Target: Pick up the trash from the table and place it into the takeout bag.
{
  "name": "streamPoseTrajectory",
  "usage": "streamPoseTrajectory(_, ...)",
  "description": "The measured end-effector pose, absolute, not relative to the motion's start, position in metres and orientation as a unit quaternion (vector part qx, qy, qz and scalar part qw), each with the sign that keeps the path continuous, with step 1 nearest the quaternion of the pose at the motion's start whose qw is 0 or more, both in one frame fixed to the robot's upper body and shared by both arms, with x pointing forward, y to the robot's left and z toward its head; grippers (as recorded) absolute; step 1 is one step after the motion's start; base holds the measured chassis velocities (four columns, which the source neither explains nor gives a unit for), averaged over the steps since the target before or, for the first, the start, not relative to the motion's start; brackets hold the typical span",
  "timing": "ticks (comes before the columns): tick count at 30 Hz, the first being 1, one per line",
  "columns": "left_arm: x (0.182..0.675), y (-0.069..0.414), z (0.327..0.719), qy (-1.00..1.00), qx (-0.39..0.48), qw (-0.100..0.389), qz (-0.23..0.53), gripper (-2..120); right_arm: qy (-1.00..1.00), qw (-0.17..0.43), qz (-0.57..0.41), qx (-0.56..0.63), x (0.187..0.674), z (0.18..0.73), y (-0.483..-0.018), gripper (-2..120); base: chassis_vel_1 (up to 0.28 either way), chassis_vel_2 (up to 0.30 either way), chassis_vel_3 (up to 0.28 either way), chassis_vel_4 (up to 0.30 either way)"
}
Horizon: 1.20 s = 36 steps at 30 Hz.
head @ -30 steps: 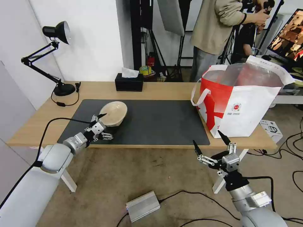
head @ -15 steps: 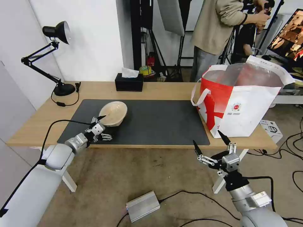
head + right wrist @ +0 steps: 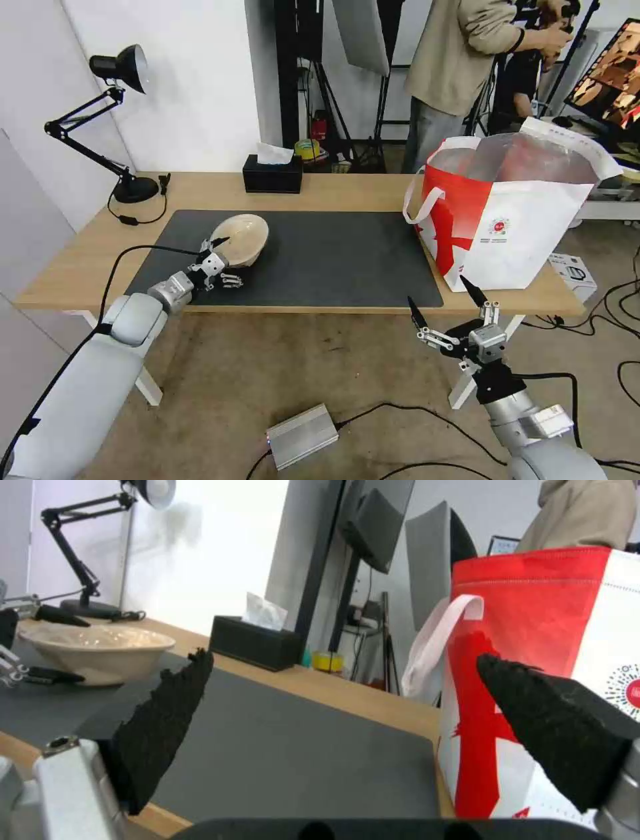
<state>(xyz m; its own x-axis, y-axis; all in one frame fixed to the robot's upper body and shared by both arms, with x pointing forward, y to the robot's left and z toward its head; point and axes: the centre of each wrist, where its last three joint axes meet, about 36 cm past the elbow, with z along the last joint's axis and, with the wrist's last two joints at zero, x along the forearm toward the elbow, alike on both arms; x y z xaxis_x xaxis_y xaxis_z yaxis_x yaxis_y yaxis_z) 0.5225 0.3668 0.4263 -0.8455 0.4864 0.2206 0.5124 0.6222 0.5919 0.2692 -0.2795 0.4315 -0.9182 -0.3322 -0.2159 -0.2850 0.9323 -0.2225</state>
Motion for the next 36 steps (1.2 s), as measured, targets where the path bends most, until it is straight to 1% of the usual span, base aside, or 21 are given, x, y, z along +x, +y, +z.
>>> streamPoseTrajectory(16,0.5301,0.3630,0.4302,-0.892,-0.267,0.017,-0.364,100,0.975,0.126,-0.094,-0.158,0.2692,0.4315,-0.2795,100,0.000,0.000,0.000,0.000)
streamPoseTrajectory(19,0.5316,0.3611,0.4314,-0.891,-0.266,0.015,-0.367,91,0.975,0.126,-0.094,-0.158,0.2692,0.4315,-0.2795,100,0.000,0.000,0.000,0.000)
streamPoseTrajectory(20,0.5316,0.3611,0.4314,-0.891,-0.266,0.015,-0.367,91,0.975,0.126,-0.094,-0.158,0.2692,0.4315,-0.2795,100,0.000,0.000,0.000,0.000)
streamPoseTrajectory(22,0.5317,0.3605,0.4311,-0.891,-0.266,0.015,-0.367,79,0.975,0.126,-0.094,-0.158,0.2692,0.4315,-0.2795,100,0.000,0.000,0.000,0.000)
streamPoseTrajectory(23,0.5316,0.3605,0.4311,-0.891,-0.267,0.015,-0.367,76,0.975,0.126,-0.094,-0.158,0.2692,0.4315,-0.2795,100,0.000,0.000,0.000,0.000)
streamPoseTrajectory(24,0.5314,0.3603,0.4311,-0.891,-0.267,0.015,-0.367,71,0.975,0.126,-0.094,-0.158,0.2692,0.4315,-0.2795,100,0.000,0.000,0.000,0.000)
streamPoseTrajectory(25,0.5314,0.3603,0.4311,-0.891,-0.267,0.015,-0.367,71,0.975,0.126,-0.094,-0.158,0.2692,0.4315,-0.2795,100,0.000,0.000,0.000,0.000)
streamPoseTrajectory(29,0.5298,0.3613,0.4312,-0.891,-0.267,0.015,-0.368,55,0.975,0.126,-0.094,-0.158,0.2692,0.4315,-0.2795,100,0.000,0.000,0.000,0.000)
streamPoseTrajectory(30,0.5298,0.3613,0.4312,-0.891,-0.267,0.015,-0.368,55,0.975,0.126,-0.094,-0.158,0.2692,0.4315,-0.2795,100,0.000,0.000,0.000,0.000)
streamPoseTrajectory(32,0.5287,0.3622,0.4312,-0.891,-0.266,0.015,-0.368,43,0.975,0.126,-0.094,-0.158,0.2692,0.4315,-0.2795,100,0.000,0.000,0.000,0.000)
streamPoseTrajectory(34,0.5280,0.3618,0.4318,-0.891,-0.266,0.014,-0.367,35,0.975,0.126,-0.094,-0.158,0.2692,0.4315,-0.2795,100,0.000,0.000,0.000,0.000)
streamPoseTrajectory(35,0.5280,0.3618,0.4318,-0.891,-0.266,0.014,-0.367,35,0.975,0.126,-0.094,-0.158,0.2692,0.4315,-0.2795,100,0.000,0.000,0.000,0.000)
streamPoseTrajectory(36,0.5277,0.3616,0.4321,-0.891,-0.266,0.013,-0.367,30,0.975,0.126,-0.094,-0.158,0.2692,0.4315,-0.2795,100,0.000,0.000,0.000,0.000)
